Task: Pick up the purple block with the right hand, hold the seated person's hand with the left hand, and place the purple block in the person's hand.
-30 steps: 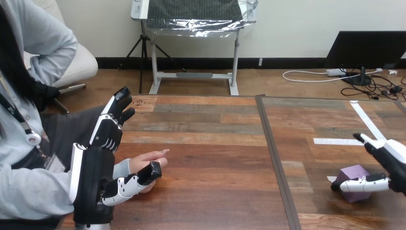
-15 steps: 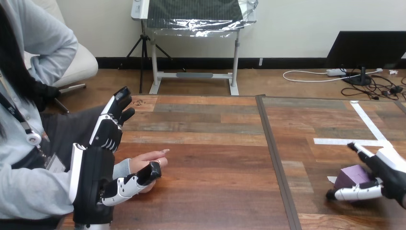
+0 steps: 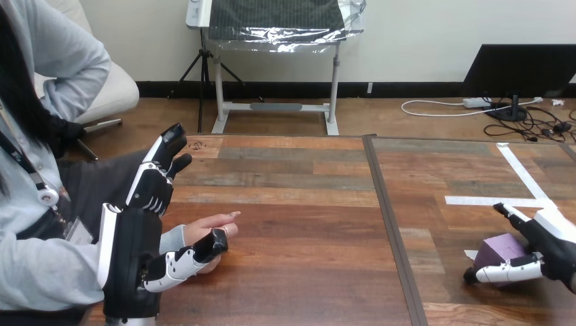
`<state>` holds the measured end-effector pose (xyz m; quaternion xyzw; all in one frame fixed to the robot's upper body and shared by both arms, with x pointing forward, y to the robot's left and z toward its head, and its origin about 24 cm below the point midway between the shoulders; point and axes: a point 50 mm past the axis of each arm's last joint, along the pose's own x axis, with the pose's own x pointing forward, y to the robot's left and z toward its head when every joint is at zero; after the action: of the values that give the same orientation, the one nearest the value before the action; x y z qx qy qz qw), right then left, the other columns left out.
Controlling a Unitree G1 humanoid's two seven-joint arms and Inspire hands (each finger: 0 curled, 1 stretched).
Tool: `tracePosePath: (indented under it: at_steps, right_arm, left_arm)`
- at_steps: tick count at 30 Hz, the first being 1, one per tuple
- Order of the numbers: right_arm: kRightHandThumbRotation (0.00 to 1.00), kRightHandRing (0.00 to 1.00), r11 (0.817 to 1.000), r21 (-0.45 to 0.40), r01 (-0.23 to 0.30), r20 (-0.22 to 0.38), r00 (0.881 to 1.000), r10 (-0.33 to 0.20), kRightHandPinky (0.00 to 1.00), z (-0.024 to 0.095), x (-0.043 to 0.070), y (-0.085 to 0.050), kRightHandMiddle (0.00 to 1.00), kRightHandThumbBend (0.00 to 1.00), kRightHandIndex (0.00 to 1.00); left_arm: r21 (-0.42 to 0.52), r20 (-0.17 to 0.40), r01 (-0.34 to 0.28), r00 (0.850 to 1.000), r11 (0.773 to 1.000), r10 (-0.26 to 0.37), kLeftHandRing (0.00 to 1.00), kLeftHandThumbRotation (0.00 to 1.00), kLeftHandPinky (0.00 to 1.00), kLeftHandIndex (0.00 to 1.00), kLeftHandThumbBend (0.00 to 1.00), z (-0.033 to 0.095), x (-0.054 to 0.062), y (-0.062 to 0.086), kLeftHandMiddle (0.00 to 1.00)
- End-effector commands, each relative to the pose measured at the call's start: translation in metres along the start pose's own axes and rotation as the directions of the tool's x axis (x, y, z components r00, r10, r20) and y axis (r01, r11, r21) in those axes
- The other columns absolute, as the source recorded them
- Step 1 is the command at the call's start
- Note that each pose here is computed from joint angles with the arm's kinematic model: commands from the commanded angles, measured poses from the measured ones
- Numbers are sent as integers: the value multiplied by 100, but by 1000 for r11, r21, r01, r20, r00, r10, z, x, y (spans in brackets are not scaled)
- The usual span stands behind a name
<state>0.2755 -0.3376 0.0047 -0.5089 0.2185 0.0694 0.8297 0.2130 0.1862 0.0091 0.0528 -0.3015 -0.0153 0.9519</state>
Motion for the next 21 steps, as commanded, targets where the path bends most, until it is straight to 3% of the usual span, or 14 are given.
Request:
tracePosePath:
  at_steps: [1, 6, 9, 10, 11, 15, 18, 19, 21]
  right_arm:
    - [38, 97, 999, 15, 42, 27, 999, -42, 89, 17, 10, -12, 97, 100, 98]
    - [35, 91, 999, -2, 48, 16, 999, -48, 83, 17, 11, -11, 91, 100, 97]
    - [32, 74, 998, -1, 58, 13, 998, -58, 64, 17, 11, -11, 74, 100, 95]
    - [29, 55, 998, 2, 62, 13, 998, -62, 49, 18, 11, -11, 57, 100, 94]
    - [27, 48, 998, 3, 65, 12, 998, -65, 43, 18, 11, -11, 51, 100, 93]
    - [23, 34, 996, 13, 87, 13, 996, -88, 32, 18, 11, -12, 42, 100, 90]
    - [16, 42, 994, 35, 105, 12, 994, -106, 38, 19, 12, -12, 52, 97, 87]
    - [10, 50, 993, 43, 112, 13, 994, -112, 46, 19, 12, -12, 59, 96, 84]
    - [6, 56, 990, 54, 130, 19, 991, -131, 51, 20, 11, -12, 63, 94, 82]
  left_arm:
    - [-2, 78, -11, 997, 1000, 11, 92, 60, 86, 88, 100, 6, 16, 0, 92]
    - [-2, 81, -11, 997, 1000, 11, 92, 59, 86, 88, 100, 6, 16, 0, 92]
    - [-2, 83, -11, 996, 1000, 11, 92, 59, 86, 88, 100, 6, 17, 0, 92]
    - [-1, 83, -11, 996, 1000, 11, 92, 58, 86, 88, 100, 6, 17, 0, 92]
    - [-1, 84, -11, 996, 1000, 11, 92, 58, 86, 88, 100, 6, 17, 0, 92]
    - [0, 87, -7, 996, 1000, 7, 92, 59, 86, 88, 100, 7, 17, 0, 92]
    - [1, 88, -4, 996, 1000, 4, 92, 59, 86, 88, 100, 7, 18, 0, 92]
    - [1, 88, -4, 996, 1000, 4, 92, 59, 86, 88, 100, 7, 18, 0, 92]
    - [2, 88, -5, 996, 1000, 5, 92, 59, 86, 88, 100, 7, 18, 0, 92]
